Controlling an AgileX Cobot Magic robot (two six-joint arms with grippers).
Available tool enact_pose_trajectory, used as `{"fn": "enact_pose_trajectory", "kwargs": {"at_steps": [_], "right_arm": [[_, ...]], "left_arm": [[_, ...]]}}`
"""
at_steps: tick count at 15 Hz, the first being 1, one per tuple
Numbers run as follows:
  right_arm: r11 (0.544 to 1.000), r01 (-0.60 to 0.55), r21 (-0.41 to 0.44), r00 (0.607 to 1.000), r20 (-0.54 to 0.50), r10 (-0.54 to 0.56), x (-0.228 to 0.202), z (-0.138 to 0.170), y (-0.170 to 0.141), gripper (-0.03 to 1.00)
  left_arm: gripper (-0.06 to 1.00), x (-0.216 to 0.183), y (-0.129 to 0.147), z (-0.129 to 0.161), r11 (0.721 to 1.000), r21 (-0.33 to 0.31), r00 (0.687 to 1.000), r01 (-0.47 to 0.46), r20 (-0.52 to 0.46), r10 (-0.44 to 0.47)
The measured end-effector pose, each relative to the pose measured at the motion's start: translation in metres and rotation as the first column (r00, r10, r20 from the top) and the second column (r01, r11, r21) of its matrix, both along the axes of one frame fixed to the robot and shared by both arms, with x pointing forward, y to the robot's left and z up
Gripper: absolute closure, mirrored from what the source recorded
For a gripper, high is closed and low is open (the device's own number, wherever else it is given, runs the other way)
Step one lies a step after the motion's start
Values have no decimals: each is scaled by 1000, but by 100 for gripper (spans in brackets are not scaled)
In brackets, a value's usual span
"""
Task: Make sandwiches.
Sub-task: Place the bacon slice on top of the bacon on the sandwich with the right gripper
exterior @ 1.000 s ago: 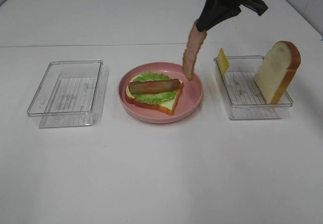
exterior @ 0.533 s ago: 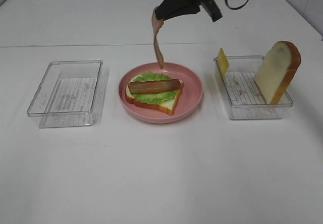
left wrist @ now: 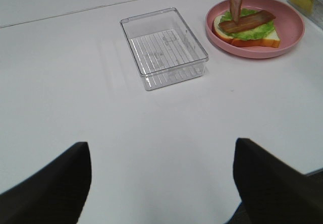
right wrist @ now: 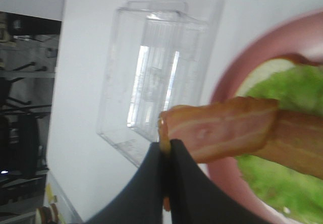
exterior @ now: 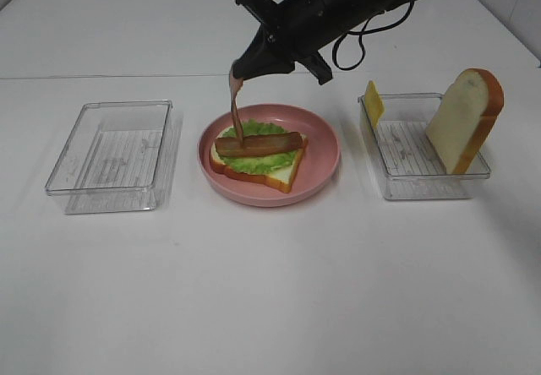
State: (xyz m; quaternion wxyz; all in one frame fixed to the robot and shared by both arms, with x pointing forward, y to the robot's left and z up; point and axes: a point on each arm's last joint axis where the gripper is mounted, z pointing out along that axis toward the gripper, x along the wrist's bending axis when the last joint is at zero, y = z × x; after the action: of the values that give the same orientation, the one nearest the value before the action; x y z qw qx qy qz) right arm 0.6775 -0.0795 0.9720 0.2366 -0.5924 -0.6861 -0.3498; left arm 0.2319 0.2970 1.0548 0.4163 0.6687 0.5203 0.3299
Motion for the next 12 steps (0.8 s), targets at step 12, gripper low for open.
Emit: {"fn": "enact_pose_trajectory", "kwargs": {"at_steps": [12], "right_arm": [[926, 6, -378, 999, -41, -23, -3, -23, -27, 65]], "left_arm": [[21, 0, 0, 0, 1000, 0, 1000, 0, 0, 0]]}}
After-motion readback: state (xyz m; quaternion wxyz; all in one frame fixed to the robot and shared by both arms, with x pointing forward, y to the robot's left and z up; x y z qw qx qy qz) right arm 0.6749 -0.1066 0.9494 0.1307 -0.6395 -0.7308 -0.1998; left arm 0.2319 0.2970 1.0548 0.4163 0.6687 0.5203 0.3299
